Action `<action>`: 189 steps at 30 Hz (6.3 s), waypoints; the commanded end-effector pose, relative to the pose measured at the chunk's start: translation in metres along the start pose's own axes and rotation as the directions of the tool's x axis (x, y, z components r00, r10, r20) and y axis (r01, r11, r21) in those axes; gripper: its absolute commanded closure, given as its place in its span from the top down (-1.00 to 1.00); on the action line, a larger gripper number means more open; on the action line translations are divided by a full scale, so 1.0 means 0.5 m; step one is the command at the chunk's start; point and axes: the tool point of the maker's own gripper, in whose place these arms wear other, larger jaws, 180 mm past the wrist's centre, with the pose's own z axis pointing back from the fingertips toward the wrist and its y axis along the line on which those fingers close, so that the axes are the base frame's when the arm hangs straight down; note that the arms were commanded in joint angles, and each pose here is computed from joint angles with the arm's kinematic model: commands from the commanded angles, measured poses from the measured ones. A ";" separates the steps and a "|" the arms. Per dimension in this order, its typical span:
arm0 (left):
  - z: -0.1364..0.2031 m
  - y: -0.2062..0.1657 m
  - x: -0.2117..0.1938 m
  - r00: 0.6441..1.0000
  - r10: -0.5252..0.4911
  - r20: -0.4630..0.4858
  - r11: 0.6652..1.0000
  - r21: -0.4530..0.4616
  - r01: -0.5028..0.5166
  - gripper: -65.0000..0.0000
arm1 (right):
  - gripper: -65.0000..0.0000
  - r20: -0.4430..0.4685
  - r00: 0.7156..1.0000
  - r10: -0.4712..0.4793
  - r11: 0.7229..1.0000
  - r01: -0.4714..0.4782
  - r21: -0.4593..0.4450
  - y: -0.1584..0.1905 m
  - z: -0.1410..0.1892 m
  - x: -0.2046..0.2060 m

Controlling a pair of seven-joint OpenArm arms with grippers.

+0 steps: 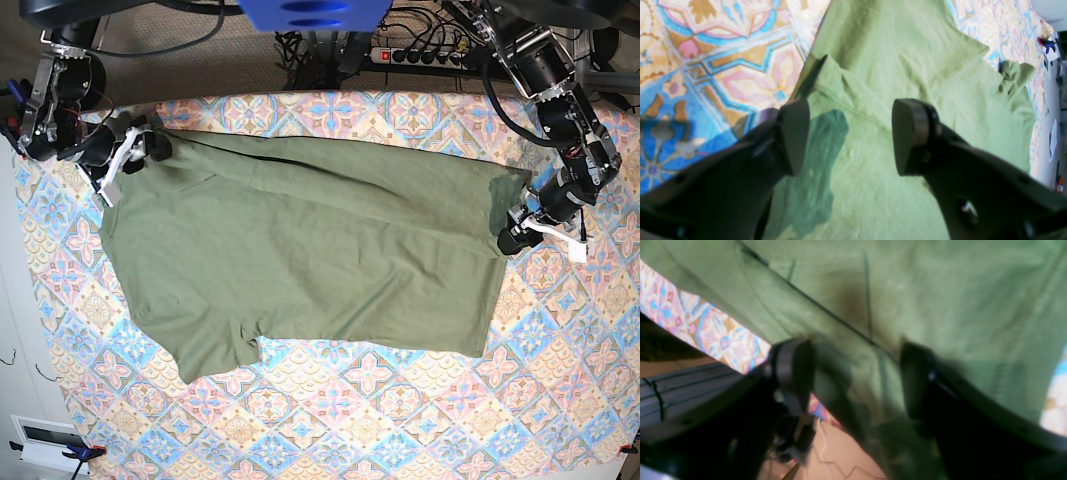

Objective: Layout the t-shirt on the table in an organized manner, then fold the t-shirt properly
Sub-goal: 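Hold the shirt edge with both grippers and adjust the grip, then lift the shirt edge with both grippers toward the robot, then pull the shirt edge with both grippers to straighten the shirt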

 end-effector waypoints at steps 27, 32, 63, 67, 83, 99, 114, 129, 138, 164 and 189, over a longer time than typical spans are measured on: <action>0.010 -0.010 0.033 0.999 -0.023 0.044 1.000 -0.017 0.024 0.18 | -0.91 0.214 0.966 0.147 0.989 -0.136 -0.067 0.005 0.063 0.169; 0.010 -0.010 0.033 0.999 -0.023 0.044 1.000 -0.017 0.024 0.18 | -0.91 0.221 0.964 0.147 0.989 -0.141 -0.044 0.006 0.047 0.197; 0.016 -0.066 0.174 0.980 -0.084 0.181 0.994 -0.054 0.095 -0.52 | -0.17 0.284 0.950 0.131 0.991 -0.119 -0.061 -0.025 0.060 0.211; 0.002 -0.112 0.221 0.972 -0.096 0.213 0.989 -0.094 0.118 -0.52 | -0.17 0.338 0.926 0.166 0.986 -0.148 -0.081 -0.024 0.079 0.267; -0.072 -0.152 0.150 0.972 -0.231 0.037 0.968 -0.094 0.233 -0.52 | -0.17 0.236 0.934 0.269 0.951 -0.219 -0.218 -0.066 0.094 0.331; 0.171 0.046 -0.024 1.000 -0.028 -0.002 0.997 0.073 0.028 0.36 | -0.06 0.209 0.968 0.135 0.977 -0.096 -0.190 -0.035 0.127 0.122; 0.143 0.080 -0.178 0.967 0.244 -0.075 0.970 0.038 -0.242 0.49 | 0.00 0.184 0.981 0.067 0.990 -0.042 -0.136 -0.008 0.095 0.065; 0.033 0.092 -0.187 0.893 0.447 -0.050 0.893 -0.031 -0.449 0.33 | 0.00 0.198 0.980 -0.022 0.990 0.049 -0.131 -0.007 0.092 0.019; 0.031 0.089 -0.190 0.891 0.452 -0.050 0.890 -0.035 -0.454 -1.00 | 0.02 0.218 0.958 -0.186 0.972 0.212 -0.102 -0.027 0.070 -0.038; 0.033 0.091 -0.190 0.891 0.452 -0.051 0.891 -0.033 -0.454 -1.00 | 0.01 0.353 0.835 -0.422 0.899 0.434 0.048 -0.106 0.007 0.029; 0.059 0.121 -0.146 0.916 0.402 -0.022 0.916 -0.011 -0.402 -1.00 | -0.88 0.337 0.759 -0.557 0.825 0.551 0.124 -0.081 0.027 -0.094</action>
